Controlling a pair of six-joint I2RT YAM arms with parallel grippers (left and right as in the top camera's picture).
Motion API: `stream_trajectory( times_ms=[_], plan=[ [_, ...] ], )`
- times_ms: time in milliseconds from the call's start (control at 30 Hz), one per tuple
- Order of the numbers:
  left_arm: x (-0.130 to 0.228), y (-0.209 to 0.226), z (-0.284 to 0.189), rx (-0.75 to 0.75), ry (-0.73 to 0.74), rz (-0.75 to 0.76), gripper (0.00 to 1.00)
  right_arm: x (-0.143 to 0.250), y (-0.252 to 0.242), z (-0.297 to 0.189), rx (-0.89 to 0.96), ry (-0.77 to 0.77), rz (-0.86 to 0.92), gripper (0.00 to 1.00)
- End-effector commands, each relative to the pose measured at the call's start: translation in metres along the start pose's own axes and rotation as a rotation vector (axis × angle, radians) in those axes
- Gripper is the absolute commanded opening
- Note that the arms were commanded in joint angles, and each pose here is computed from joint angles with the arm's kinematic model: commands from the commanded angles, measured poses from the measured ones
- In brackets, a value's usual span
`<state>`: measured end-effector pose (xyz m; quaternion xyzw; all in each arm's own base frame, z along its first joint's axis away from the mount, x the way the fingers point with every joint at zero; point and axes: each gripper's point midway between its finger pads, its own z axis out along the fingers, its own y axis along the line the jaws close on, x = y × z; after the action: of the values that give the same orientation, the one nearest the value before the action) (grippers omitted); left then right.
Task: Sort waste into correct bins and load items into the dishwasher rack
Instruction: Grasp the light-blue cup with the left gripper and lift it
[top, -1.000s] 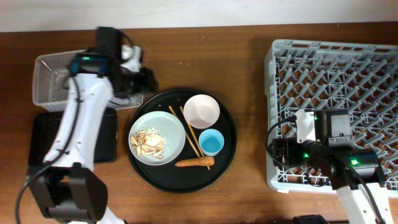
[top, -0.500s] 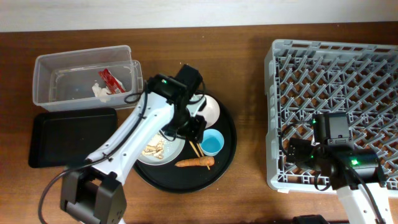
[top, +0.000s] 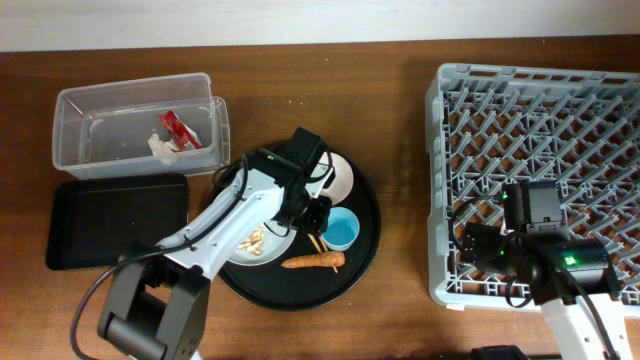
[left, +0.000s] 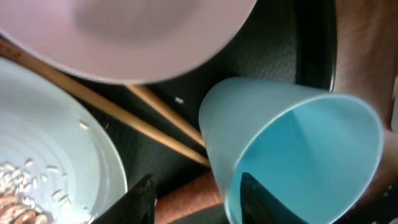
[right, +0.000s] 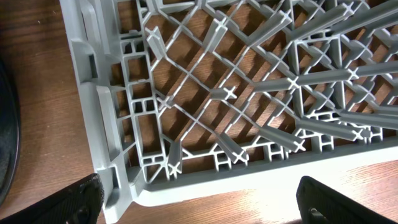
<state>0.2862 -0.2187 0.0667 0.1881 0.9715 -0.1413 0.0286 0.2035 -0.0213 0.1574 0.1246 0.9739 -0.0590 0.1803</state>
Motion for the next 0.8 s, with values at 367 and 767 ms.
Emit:
stream_trajectory(
  times_ms=[367,767],
  plan=[
    [0.001,-0.009,0.012,0.065,0.024,-0.075,0.0,-0.004,0.0,-0.004,-0.008,-0.015,0.02,0.98],
    [-0.047,-0.031,-0.095,0.489,-0.193,-0.005,0.0,-0.047,0.06,-0.017,-0.375,-0.168,-0.068,0.97]
  ],
)
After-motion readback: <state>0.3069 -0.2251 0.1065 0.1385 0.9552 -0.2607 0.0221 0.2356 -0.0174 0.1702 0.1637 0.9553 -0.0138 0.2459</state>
